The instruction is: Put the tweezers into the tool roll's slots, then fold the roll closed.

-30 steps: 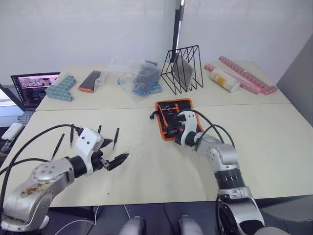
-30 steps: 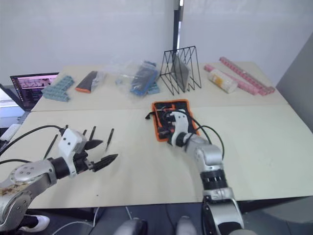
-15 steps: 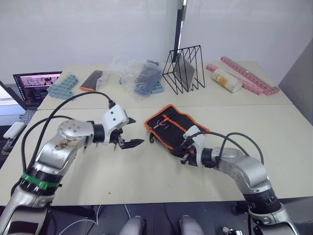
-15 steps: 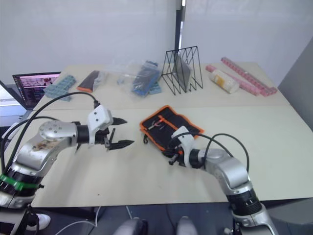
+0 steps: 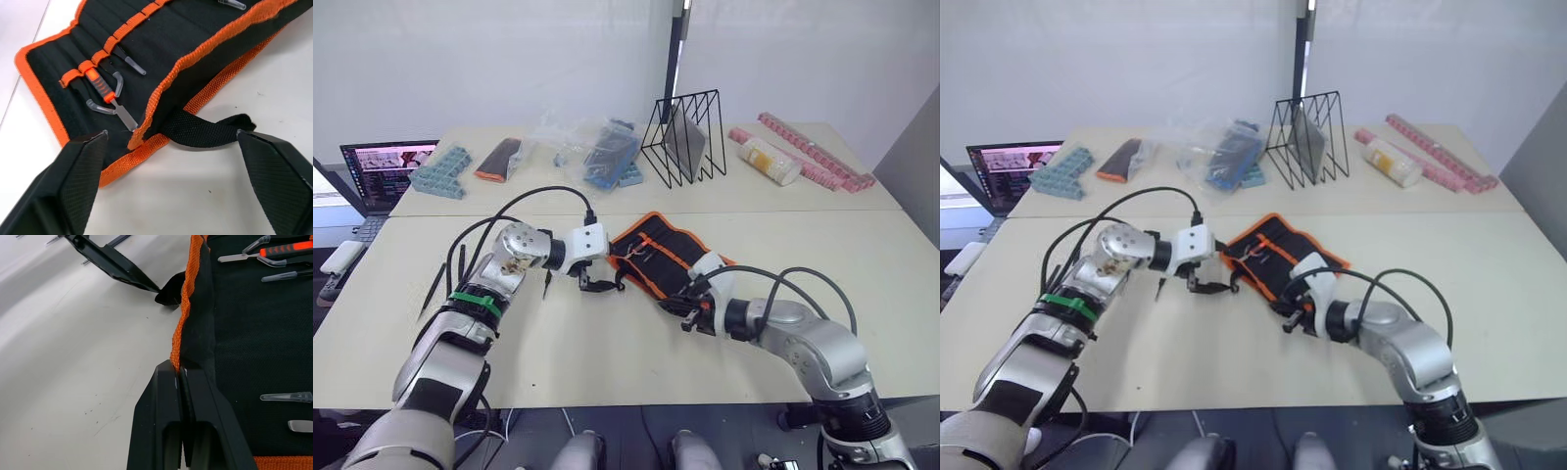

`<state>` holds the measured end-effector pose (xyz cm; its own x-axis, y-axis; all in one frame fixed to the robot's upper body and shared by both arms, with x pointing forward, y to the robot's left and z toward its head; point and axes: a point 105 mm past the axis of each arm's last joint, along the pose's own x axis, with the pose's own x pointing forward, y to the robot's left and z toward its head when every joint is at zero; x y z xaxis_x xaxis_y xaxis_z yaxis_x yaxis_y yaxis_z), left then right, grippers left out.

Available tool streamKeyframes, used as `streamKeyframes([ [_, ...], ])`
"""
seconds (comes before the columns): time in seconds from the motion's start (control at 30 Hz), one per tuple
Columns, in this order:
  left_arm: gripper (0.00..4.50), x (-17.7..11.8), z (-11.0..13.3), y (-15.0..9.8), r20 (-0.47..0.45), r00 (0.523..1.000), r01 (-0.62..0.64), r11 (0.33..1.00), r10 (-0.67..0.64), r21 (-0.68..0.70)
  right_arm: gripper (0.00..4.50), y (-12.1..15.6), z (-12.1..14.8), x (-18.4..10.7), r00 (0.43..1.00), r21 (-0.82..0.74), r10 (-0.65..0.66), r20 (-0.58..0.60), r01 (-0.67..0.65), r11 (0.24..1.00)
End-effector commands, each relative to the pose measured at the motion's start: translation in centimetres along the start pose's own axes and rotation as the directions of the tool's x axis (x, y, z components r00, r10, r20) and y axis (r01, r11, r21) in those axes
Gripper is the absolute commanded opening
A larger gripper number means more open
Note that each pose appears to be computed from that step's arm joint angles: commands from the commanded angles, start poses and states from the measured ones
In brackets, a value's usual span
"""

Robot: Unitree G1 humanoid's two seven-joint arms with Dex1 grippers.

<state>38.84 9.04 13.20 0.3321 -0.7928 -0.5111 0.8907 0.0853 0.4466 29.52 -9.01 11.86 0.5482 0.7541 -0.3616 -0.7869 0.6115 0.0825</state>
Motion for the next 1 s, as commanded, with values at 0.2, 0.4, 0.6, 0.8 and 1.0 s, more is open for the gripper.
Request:
streamKeyframes([
  [0.2, 1.41, -0.5, 1.6, 0.7, 0.070, 0.997, 0.032, 0.999, -0.032, 0.012, 0.00, 0.2, 0.8, -1.2, 0.999, -0.035, -0.022, 0.032, 0.023, 0.999],
  [0.4, 0.01, -0.8, 1.6, 0.8, 0.066, 0.997, 0.037, 0.999, -0.038, 0.015, 0.00, -0.8, 0.8, -1.6, 0.999, -0.049, -0.040, 0.018, 0.041, 0.998],
  [0.6, 0.01, -0.4, 1.2, -0.9, 0.071, 0.994, 0.085, 0.996, -0.087, 0.036, 0.00, -0.7, 0.6, -1.6, 1.000, -0.080, -0.027, -0.006, 0.026, 0.996],
  [0.8, 0.01, -0.2, -1.5, -2.4, -0.040, 0.998, 0.049, 0.990, -0.044, 0.129, 0.00, 0.5, -0.4, -1.6, 0.998, -0.175, 0.029, -0.062, -0.040, 0.984],
  [1.0, 0.01, 0.1, -2.7, -4.3, -0.075, 0.994, 0.092, 0.981, -0.080, 0.171, 0.00, 1.3, -2.8, -0.8, 0.988, -0.154, 0.069, -0.138, -0.091, 0.984],
])
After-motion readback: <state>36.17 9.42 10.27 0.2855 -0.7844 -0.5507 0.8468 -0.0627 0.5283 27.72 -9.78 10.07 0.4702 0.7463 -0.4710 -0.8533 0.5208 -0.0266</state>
